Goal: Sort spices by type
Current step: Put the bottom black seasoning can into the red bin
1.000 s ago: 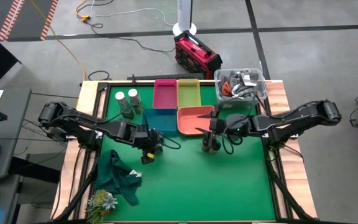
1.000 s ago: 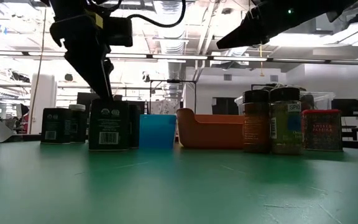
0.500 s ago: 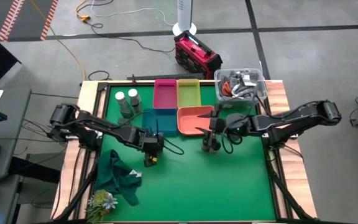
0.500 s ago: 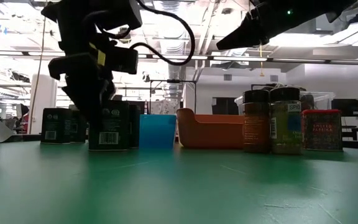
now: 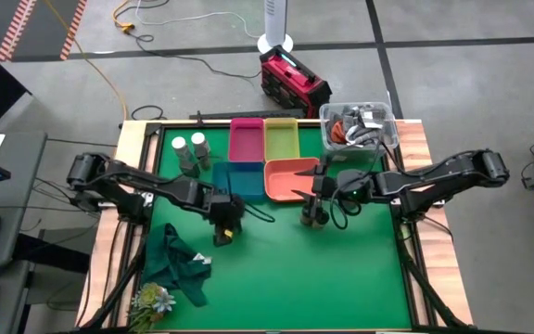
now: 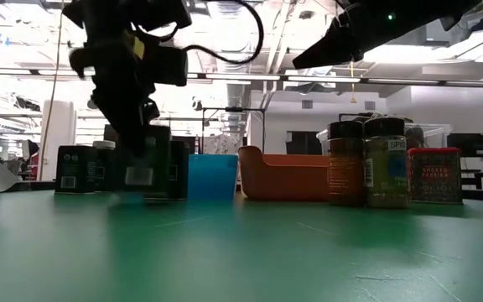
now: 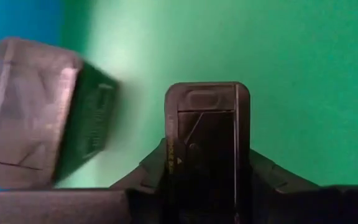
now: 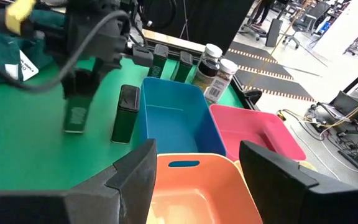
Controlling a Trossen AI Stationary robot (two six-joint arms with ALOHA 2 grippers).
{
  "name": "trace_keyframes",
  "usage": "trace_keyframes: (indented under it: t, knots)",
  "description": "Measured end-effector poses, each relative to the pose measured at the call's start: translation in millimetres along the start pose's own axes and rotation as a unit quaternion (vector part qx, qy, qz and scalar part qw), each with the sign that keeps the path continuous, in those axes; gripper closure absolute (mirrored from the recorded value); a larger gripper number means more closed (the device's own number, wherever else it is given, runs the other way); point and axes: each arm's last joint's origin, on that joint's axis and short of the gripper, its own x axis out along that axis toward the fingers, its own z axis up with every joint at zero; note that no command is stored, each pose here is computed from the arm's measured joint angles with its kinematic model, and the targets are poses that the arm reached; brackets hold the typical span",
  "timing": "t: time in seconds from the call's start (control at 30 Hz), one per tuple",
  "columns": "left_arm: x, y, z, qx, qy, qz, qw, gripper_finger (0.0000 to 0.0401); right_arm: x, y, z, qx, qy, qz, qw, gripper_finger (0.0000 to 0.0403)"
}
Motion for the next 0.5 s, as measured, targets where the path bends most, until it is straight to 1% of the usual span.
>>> trace_keyframes:
  t: [0.1, 0.2, 0.27, 0.37, 0.43, 0.5]
  knots:
    - [-15.8, 1.3, 8.2, 0.008, -0.022, -0.024, 0.999, 0.0283, 0.1, -0.2, 0.0, 0.0, 0.0, 0.0, 1.0, 0.0143]
    - [-36.3, 4.5, 18.5, 0.026, -0.063, -0.024, 0.997, 0.0275, 0.0, 0.1, 0.0, 0.0, 0.0, 0.0, 1.0, 0.0143]
    - [-49.7, 9.6, 25.5, 0.03, -0.093, -0.003, 0.995, 0.0274, 0.0, 0.1, 0.0, 0.006, 0.0, 0.0, 1.0, 0.0143]
    - [-65.1, 21.7, 34.0, 0.035, -0.128, 0.05, 0.99, 0.0275, 0.0, 0.1, -0.1, 0.012, 0.001, 0.0, 1.0, 0.0143]
    - [-70.1, 33.3, 37.2, 0.032, -0.131, 0.076, 0.988, 0.0276, 0.0, 0.1, -0.2, 0.013, 0.001, 0.0, 1.0, 0.0143]
    - [-70.8, 47.5, 37.3, 0.022, -0.117, 0.094, 0.989, 0.0276, 0.0, 0.0, -0.3, 0.021, 0.001, 0.0, 1.0, 0.0143]
